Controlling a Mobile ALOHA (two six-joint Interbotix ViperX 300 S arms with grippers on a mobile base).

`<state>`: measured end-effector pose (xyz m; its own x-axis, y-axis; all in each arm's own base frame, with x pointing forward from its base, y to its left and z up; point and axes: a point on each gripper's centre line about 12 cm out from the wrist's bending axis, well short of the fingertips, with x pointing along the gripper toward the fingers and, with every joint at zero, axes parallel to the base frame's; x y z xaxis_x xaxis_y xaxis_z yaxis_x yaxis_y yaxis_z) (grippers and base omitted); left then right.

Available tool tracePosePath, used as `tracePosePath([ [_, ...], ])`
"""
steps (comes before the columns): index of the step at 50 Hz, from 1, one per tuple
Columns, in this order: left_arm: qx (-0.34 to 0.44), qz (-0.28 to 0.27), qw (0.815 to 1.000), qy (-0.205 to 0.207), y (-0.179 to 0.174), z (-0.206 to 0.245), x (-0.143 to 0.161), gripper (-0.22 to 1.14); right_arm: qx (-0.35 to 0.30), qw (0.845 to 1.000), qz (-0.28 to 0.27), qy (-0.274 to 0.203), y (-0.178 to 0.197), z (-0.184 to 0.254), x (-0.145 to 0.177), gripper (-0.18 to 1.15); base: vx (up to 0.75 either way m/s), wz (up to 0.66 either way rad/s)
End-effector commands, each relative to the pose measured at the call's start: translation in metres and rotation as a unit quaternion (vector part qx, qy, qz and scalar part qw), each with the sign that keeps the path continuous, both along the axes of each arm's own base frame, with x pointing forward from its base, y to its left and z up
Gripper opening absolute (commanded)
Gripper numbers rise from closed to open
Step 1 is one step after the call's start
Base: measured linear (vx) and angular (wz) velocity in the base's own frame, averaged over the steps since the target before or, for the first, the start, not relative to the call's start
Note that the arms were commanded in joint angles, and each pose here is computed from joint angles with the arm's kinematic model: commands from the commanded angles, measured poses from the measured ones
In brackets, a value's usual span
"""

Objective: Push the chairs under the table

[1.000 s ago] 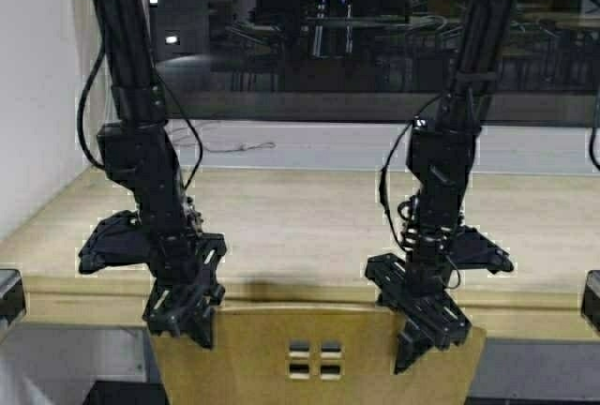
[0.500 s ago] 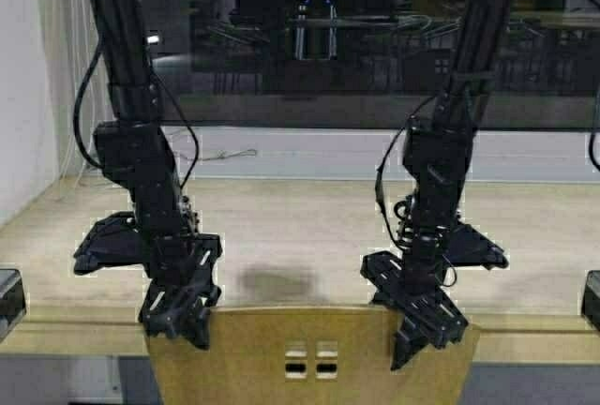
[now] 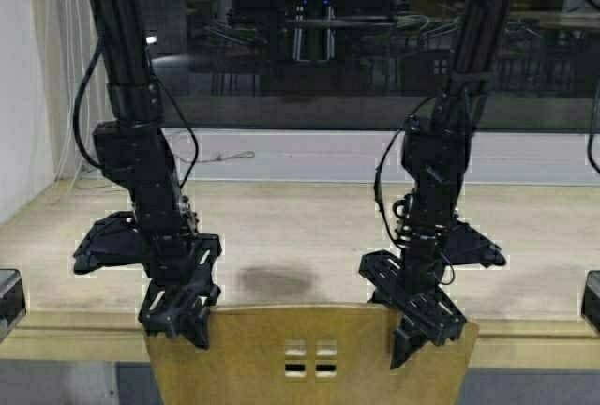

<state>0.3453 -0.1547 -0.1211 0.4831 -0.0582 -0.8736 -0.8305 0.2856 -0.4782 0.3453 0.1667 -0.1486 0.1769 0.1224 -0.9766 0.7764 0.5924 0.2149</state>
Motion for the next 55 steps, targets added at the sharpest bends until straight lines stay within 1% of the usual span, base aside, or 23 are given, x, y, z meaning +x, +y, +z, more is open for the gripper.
tracePosePath([
  [1, 0.007, -0.043, 0.998, -0.049, -0.008, 0.022, 0.026, 0.51, 0.001, 0.997, 0.069, -0.038, 0.022, 0.016, 0.012, 0.60, 0.00, 0.00],
  [6, 0.013, -0.055, 0.997, -0.049, -0.009, 0.025, 0.024, 0.70, 0.002, 0.996, 0.077, -0.039, 0.023, 0.022, 0.013, 0.82, -0.01, 0.00],
  [9, 0.012, -0.056, 0.997, -0.047, -0.009, 0.028, 0.023, 0.82, 0.004, 0.996, 0.080, -0.036, 0.024, 0.027, 0.013, 0.93, -0.01, -0.01],
  [11, 0.011, -0.056, 0.997, -0.047, -0.009, 0.030, 0.022, 0.89, 0.007, 0.996, 0.079, -0.033, 0.025, 0.031, 0.014, 0.96, -0.01, 0.00],
  [15, 0.008, -0.057, 0.997, -0.047, -0.009, 0.037, 0.022, 0.97, 0.012, 0.997, 0.077, -0.029, 0.025, 0.039, 0.015, 0.97, -0.01, 0.00],
  [21, 0.002, -0.061, 0.997, -0.042, -0.012, 0.047, 0.022, 0.97, 0.018, 0.997, 0.067, -0.029, 0.021, 0.053, 0.019, 0.96, 0.00, 0.00],
  [28, -0.004, -0.065, 0.997, -0.034, -0.011, 0.064, 0.016, 0.97, 0.020, 0.998, 0.058, -0.033, 0.008, 0.076, 0.014, 0.96, 0.00, 0.00],
  [38, -0.014, -0.069, 0.996, -0.060, -0.008, 0.106, 0.009, 0.97, 0.022, 0.998, 0.048, -0.046, -0.010, 0.114, -0.005, 0.96, 0.00, 0.00],
  [44, -0.021, -0.077, 0.994, -0.075, -0.009, 0.131, 0.007, 0.97, 0.030, 0.995, 0.054, -0.073, -0.011, 0.144, -0.004, 0.96, 0.00, 0.00],
  [49, -0.025, -0.088, 0.991, -0.094, -0.009, 0.154, 0.005, 0.97, 0.035, 0.991, 0.068, -0.110, -0.010, 0.173, 0.006, 0.96, -0.01, 0.00],
  [52, -0.022, -0.102, 0.988, -0.111, -0.008, 0.170, 0.004, 0.97, 0.034, 0.986, 0.082, -0.138, -0.010, 0.191, 0.014, 0.96, -0.01, 0.01],
  [55, -0.009, -0.130, 0.983, -0.131, -0.008, 0.185, 0.002, 0.97, 0.028, 0.980, 0.103, -0.167, -0.011, 0.210, 0.021, 0.96, -0.01, 0.01],
])
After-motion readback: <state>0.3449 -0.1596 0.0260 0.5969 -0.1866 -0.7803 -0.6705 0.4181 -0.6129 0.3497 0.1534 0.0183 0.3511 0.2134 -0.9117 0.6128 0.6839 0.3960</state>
